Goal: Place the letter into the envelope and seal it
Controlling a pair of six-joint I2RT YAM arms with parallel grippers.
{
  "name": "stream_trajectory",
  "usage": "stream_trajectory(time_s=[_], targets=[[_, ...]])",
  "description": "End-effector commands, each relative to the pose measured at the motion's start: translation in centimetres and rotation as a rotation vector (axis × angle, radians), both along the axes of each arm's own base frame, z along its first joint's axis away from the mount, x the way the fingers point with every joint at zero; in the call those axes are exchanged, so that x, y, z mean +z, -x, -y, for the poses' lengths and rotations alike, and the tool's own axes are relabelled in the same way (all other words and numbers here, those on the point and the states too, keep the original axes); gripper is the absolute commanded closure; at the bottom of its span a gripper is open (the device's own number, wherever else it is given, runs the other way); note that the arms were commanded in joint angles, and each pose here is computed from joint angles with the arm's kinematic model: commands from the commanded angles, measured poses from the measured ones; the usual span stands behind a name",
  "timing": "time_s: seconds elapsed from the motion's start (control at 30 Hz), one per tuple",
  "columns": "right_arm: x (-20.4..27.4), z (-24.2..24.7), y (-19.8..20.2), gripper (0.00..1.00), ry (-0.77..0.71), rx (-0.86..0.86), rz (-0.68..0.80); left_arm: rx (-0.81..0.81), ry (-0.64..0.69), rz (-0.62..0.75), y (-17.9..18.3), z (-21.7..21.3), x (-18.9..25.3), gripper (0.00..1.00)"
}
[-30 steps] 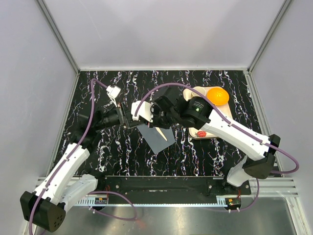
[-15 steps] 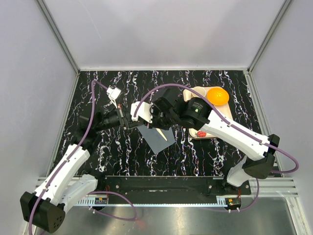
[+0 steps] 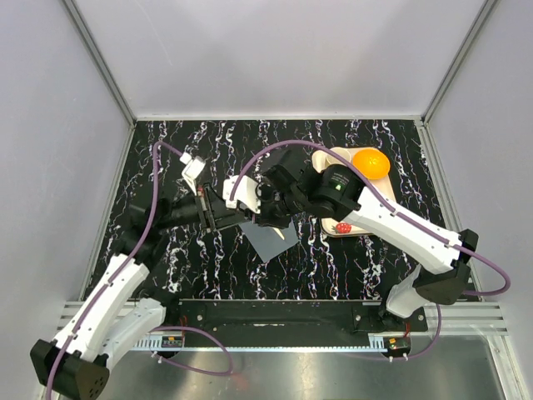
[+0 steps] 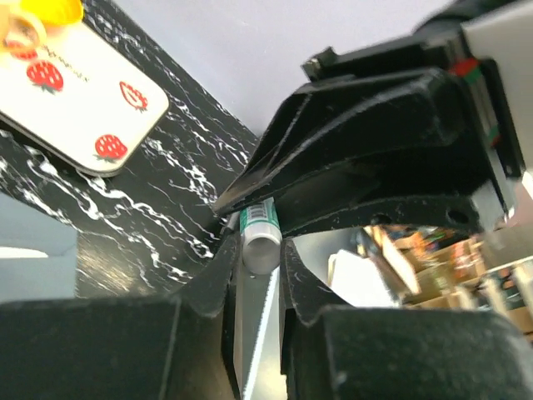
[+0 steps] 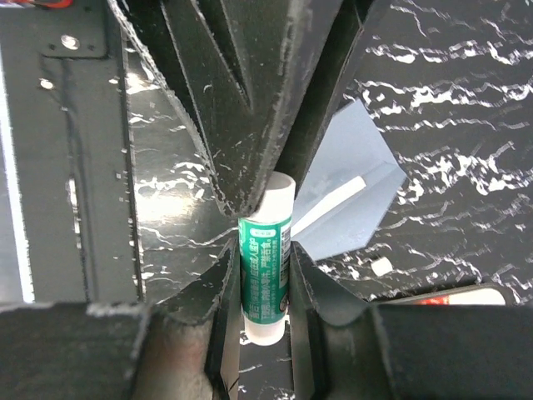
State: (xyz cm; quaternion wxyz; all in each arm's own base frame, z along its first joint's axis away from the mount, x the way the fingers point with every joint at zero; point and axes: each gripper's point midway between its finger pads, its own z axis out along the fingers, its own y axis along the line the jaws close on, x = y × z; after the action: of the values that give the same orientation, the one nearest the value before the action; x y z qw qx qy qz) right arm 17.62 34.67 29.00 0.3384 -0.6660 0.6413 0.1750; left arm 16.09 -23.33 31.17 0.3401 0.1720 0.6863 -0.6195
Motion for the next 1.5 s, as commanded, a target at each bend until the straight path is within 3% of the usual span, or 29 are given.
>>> stream_trajectory(time_s=[0.0, 0.37, 0.47, 0.53, 0.57, 0.6, 0.67, 0.7, 0.77, 0.8, 0.83, 0.87, 0.9, 0.93, 0.97, 1.03, 1.07, 1.1, 1.17, 1.2, 1.27, 1.3, 1.47], targets=[[2.7, -0.3, 3.1, 1.00, -0.085, 0.096, -0.109, -0.087, -0.033, 0.450, 2.9, -0.9, 3.4, 1.00], [2.5, -0.9, 8.8, 1.00, -0.113, 0.250, -0.514, -0.268, -0.105, 1.478, 7.9, -2.5, 3.5, 0.99], [2.4, -0.8, 10.5, 1.00, -0.113, 0.296, -0.638, -0.275, -0.169, 1.763, 7.9, -2.9, 3.3, 0.90], [2.5, -0.7, 11.5, 1.00, -0.116, 0.323, -0.702, -0.328, -0.231, 2.041, 8.2, -3.3, 2.1, 0.75], [2.4, -0.7, 11.7, 1.00, -0.113, 0.326, -0.719, -0.362, -0.293, 2.144, 7.7, -3.5, 1.0, 0.73], [2.5, -0.8, 11.8, 1.00, -0.116, 0.331, -0.727, -0.447, -0.332, 2.372, 8.1, -3.8, -1.0, 0.74], [2.6, -0.9, 11.8, 1.00, -0.121, 0.329, -0.729, -0.509, -0.430, 2.525, 7.3, -4.3, -2.8, 0.69], [2.6, -1.0, 11.6, 1.00, -0.120, 0.324, -0.718, -0.474, -0.438, 2.529, 6.8, -4.1, -2.8, 0.65], [2.4, -0.9, 10.7, 1.00, -0.118, 0.300, -0.653, -0.319, -0.403, 2.466, 6.8, -3.9, 0.4, 0.57], [2.3, -0.9, 10.2, 1.00, -0.115, 0.284, -0.618, -0.263, -0.378, 2.111, 6.7, -4.1, 1.1, 0.54], [1.5, -0.7, 8.7, 1.00, -0.091, 0.219, -0.545, -0.187, -0.365, 1.911, 6.2, -4.2, 2.4, 0.51], [1.7, -0.7, 7.7, 1.00, -0.103, 0.188, -0.485, 0.020, -0.423, 1.745, 3.2, -4.8, 5.2, 0.45], [1.6, -0.5, 6.8, 1.00, -0.100, 0.157, -0.434, 0.108, -0.391, 1.373, 2.5, -5.3, 5.0, 0.43], [1.0, -0.2, 5.1, 1.00, -0.075, 0.090, -0.352, 0.144, -0.423, 1.237, 1.7, -5.7, 4.6, 0.41], [1.6, -0.1, 3.9, 1.00, -0.099, 0.062, -0.282, 0.059, -0.485, 1.025, 1.7, -5.6, 1.3, 0.40], [1.7, 0.4, 1.4, 1.00, -0.090, -0.020, -0.159, 0.005, -0.403, 0.772, 3.1, -4.7, 1.4, 0.39], [2.5, 0.3, 0.4, 1.00, -0.113, -0.028, -0.096, -0.004, -0.361, 0.710, 3.5, -4.3, 1.7, 0.39], [2.8, 0.3, -0.3, 1.00, -0.118, -0.043, -0.056, 0.002, -0.303, 0.538, 3.9, -3.7, 1.0, 0.38], [3.6, 0.4, -1.6, 1.00, -0.130, -0.053, 0.035, 0.050, -0.204, 0.472, 3.5, -3.1, 2.3, 0.37], [3.7, 0.5, -1.7, 1.00, -0.129, -0.045, 0.054, 0.059, -0.150, 0.310, 3.6, -2.6, 1.7, 0.36], [3.8, 0.6, -2.1, 1.00, -0.115, -0.045, 0.100, 0.058, -0.068, 0.238, 3.2, -1.9, 2.7, 0.36], [3.8, 0.6, -2.1, 1.00, -0.106, -0.041, 0.109, 0.053, -0.034, 0.126, 3.2, -1.6, 2.4, 0.35], [3.7, 0.3, -1.3, 1.00, -0.090, -0.003, 0.128, 0.078, -0.004, 0.098, 1.9, -1.2, 3.4, 0.33]])
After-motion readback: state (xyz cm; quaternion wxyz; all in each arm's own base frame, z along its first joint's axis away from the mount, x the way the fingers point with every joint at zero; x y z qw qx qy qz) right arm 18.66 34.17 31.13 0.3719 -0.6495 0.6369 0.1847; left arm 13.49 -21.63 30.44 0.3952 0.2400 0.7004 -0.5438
